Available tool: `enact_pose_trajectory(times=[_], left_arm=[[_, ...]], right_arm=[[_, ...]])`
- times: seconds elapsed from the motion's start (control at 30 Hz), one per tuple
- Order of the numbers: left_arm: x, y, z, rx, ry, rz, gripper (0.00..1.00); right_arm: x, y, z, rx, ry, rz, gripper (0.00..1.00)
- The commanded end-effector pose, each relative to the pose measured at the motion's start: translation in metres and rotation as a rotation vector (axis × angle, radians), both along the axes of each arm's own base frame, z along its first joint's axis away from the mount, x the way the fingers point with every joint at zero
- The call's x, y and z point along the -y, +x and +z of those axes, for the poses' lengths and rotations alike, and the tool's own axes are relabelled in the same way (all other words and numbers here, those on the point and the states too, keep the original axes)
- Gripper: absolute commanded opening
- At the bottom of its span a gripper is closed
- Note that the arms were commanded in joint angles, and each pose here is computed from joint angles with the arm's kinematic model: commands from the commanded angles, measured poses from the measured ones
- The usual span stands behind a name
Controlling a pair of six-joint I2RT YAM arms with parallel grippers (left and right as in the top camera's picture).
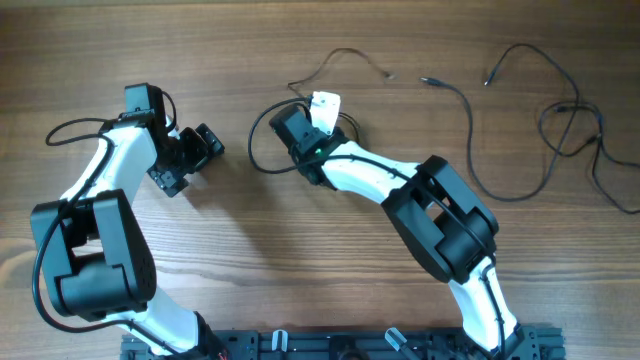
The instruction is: Untangle cables
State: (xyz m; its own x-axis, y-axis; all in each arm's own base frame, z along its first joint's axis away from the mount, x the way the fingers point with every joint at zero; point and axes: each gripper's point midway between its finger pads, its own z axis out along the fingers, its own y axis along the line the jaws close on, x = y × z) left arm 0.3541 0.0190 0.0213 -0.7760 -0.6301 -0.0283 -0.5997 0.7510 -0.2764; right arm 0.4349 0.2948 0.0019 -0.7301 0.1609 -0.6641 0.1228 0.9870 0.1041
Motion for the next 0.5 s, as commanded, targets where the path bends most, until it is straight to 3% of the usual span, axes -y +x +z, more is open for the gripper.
enact_pose_trajectory(times=[0.0, 0.1, 0.17, 0.3, 0.37, 0.47], left_arm=[[0.000, -0.001, -0.003, -0.008, 0.012, -0.018, 1.00], [0.000, -0.001, -0.003, -0.008, 0.012, -0.018, 1.00], [0.000, -0.001, -0.003, -0.008, 0.012, -0.018, 1.00], [0.000, -0.001, -0.003, -0.008, 0.012, -0.018, 1.00], [0.000, -0.001, -0.003, -0.008, 0.012, -0.017, 1.00], [0.000, -0.001, -0.003, -0.008, 0.012, -0.018, 1.00]], right_arm=[[0.000, 0.002, -0.007, -0.010, -0.151, 0.199, 0.04], [-0.023, 0.007, 0.068, 0.109, -0.226, 0.504, 0.04], [-0.029, 0.006, 0.128, 0.214, -0.205, 0.589, 0.04], [0.005, 0.001, 0.278, 0.503, -0.197, 0.575, 0.04], [0.032, -0.004, 0.330, 0.617, -0.250, 0.564, 0.04], [0.092, 0.015, 0.350, 0.631, -0.274, 0.432, 0.04]])
